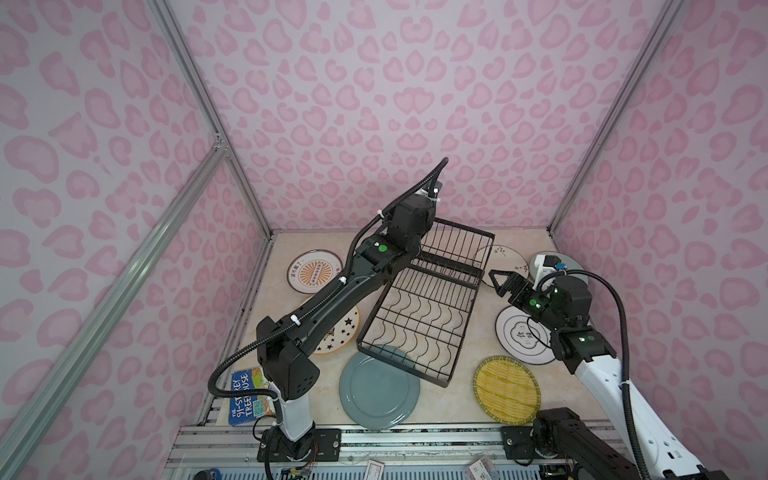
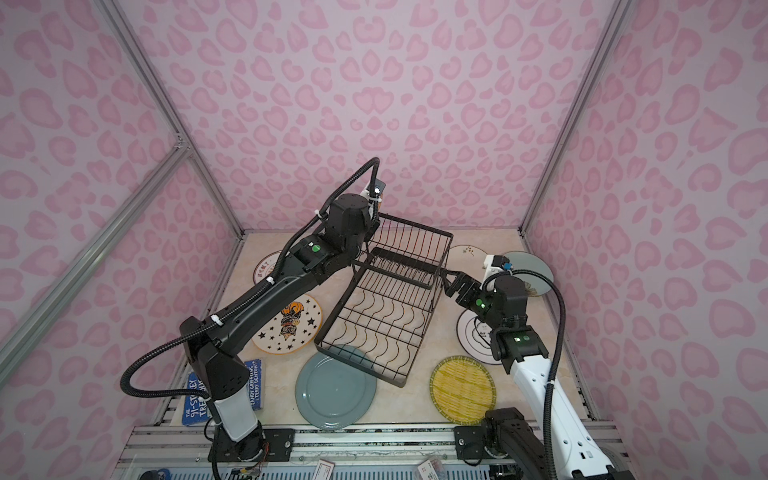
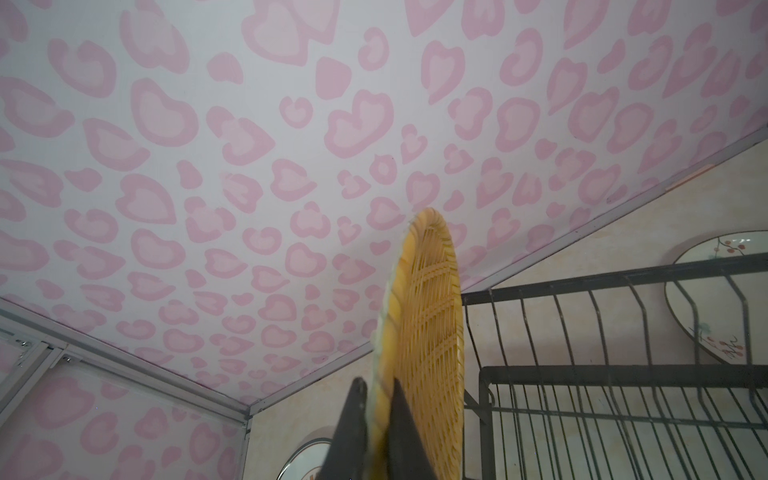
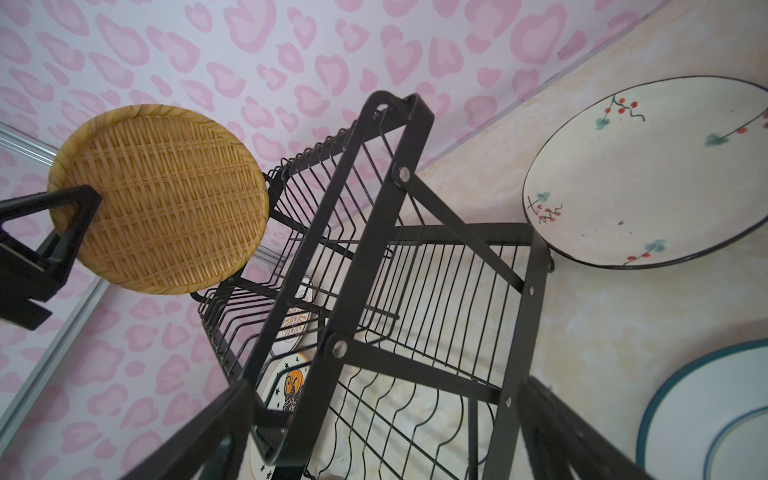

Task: Load the plates into the dish rack
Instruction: 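Carry the wicker plate with the left gripper above the rack slots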

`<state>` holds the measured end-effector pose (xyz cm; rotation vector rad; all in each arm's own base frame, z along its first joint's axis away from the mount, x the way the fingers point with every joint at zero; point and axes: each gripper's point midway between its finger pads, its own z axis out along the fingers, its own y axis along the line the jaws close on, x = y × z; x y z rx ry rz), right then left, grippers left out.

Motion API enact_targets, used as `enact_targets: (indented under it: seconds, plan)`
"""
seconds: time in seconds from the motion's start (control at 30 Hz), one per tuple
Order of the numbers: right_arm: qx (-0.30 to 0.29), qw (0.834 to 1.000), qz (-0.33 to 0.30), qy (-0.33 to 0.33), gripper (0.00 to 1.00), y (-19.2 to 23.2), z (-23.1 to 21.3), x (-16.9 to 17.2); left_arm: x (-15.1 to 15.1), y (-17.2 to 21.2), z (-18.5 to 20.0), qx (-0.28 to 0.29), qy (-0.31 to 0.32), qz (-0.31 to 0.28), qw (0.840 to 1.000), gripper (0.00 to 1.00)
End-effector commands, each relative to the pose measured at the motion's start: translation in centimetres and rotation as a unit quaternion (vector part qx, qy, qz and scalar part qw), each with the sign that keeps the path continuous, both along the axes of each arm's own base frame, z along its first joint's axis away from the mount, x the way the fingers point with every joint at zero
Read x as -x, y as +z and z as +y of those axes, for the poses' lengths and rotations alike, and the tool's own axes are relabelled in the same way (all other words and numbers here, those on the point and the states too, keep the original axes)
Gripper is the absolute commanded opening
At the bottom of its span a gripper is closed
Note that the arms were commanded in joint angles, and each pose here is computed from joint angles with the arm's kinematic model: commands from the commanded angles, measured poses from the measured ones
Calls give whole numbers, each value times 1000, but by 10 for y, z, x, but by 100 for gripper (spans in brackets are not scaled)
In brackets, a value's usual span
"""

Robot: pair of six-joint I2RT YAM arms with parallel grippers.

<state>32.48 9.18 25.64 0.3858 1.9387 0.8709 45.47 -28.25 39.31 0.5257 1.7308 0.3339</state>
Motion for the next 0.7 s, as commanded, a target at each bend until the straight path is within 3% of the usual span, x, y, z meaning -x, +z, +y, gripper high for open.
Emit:
enact_targets:
  seconds: [0.0, 0.67]
  plan:
    - [4, 1000, -2, 0, 98, -1, -1, 1, -3, -5, 1, -4, 6, 0, 1000, 3]
    - [6, 1000, -4, 1, 98, 0, -1, 2, 3, -25, 12, -2, 28, 42, 999, 3]
